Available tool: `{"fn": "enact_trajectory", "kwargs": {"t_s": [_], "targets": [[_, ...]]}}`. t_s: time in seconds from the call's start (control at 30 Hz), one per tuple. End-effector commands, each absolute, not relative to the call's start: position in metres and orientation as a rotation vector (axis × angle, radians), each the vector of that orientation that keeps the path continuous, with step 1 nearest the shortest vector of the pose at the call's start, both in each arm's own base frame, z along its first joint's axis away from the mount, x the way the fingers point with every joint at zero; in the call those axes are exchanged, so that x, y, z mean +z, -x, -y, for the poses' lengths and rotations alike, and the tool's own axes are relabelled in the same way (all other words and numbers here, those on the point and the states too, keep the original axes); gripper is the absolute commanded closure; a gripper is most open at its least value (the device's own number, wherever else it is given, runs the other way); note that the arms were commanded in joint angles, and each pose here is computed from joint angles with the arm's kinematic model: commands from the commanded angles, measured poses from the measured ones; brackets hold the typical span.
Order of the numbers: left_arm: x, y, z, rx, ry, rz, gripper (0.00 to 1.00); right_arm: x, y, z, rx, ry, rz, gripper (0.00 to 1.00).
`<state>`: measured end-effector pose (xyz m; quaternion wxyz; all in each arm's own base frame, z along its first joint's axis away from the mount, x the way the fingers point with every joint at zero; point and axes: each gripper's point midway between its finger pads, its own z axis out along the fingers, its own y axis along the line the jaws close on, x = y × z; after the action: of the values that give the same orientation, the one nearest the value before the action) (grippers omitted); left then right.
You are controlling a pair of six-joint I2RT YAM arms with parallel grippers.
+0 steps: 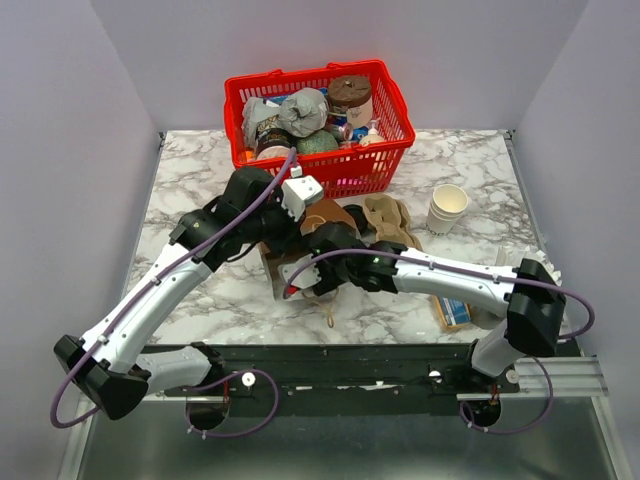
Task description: Pack the takeout coffee
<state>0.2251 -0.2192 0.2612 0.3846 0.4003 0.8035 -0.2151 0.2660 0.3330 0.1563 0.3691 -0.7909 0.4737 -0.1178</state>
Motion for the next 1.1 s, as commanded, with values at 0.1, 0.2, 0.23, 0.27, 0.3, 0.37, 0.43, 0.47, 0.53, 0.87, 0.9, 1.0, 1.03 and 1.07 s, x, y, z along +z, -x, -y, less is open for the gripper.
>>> {"fn": "enact_trajectory", "kwargs": {"t_s": [0.1, 0.2, 0.23, 0.27, 0.3, 0.37, 0.43, 0.47, 0.53, 0.87, 0.9, 1.0, 1.03, 1.07], "targets": [[0.266, -0.217, 0.230, -0.703, -1.028, -2.090, 1.00, 0.170, -0.292, -0.345, -0.340, 1.970, -1.203, 0.99], [0.267, -0.224, 0.229, -0.709, -1.011, -2.096, 1.00, 0.171, -0.299, -0.347, -0.354, 1.961, -1.189, 0.99], [0.268, -0.226, 0.228, -0.710, -1.009, -2.094, 1.00, 0.172, -0.302, -0.347, -0.358, 1.956, -1.193, 1.00], [0.270, -0.229, 0.228, -0.709, -1.003, -2.094, 1.00, 0.172, -0.303, -0.348, -0.355, 1.954, -1.191, 0.99], [0.271, -0.232, 0.226, -0.712, -0.994, -2.095, 1.00, 0.174, -0.306, -0.349, -0.356, 1.946, -1.191, 0.99], [0.270, -0.236, 0.225, -0.715, -0.984, -2.102, 1.00, 0.175, -0.309, -0.353, -0.345, 1.942, -1.180, 1.00], [0.270, -0.239, 0.222, -0.723, -0.974, -2.105, 1.00, 0.177, -0.312, -0.354, -0.342, 1.937, -1.168, 0.99], [0.270, -0.242, 0.221, -0.724, -0.969, -2.110, 1.00, 0.180, -0.312, -0.358, -0.330, 1.931, -1.148, 0.99], [0.270, -0.244, 0.219, -0.729, -0.957, -2.112, 1.00, 0.177, -0.311, -0.358, -0.322, 1.935, -1.137, 1.00], [0.271, -0.255, 0.214, -0.741, -0.933, -2.120, 1.00, 0.185, -0.304, -0.367, -0.244, 1.939, -1.074, 0.99], [0.270, -0.256, 0.213, -0.738, -0.928, -2.123, 1.00, 0.189, -0.302, -0.368, -0.232, 1.934, -1.061, 0.99], [0.270, -0.259, 0.212, -0.738, -0.923, -2.124, 1.00, 0.190, -0.304, -0.370, -0.236, 1.936, -1.052, 0.99], [0.271, -0.260, 0.212, -0.739, -0.922, -2.123, 1.00, 0.188, -0.304, -0.370, -0.236, 1.941, -1.049, 1.00], [0.271, -0.261, 0.212, -0.741, -0.923, -2.123, 1.00, 0.187, -0.304, -0.373, -0.233, 1.949, -1.038, 0.99]]}}
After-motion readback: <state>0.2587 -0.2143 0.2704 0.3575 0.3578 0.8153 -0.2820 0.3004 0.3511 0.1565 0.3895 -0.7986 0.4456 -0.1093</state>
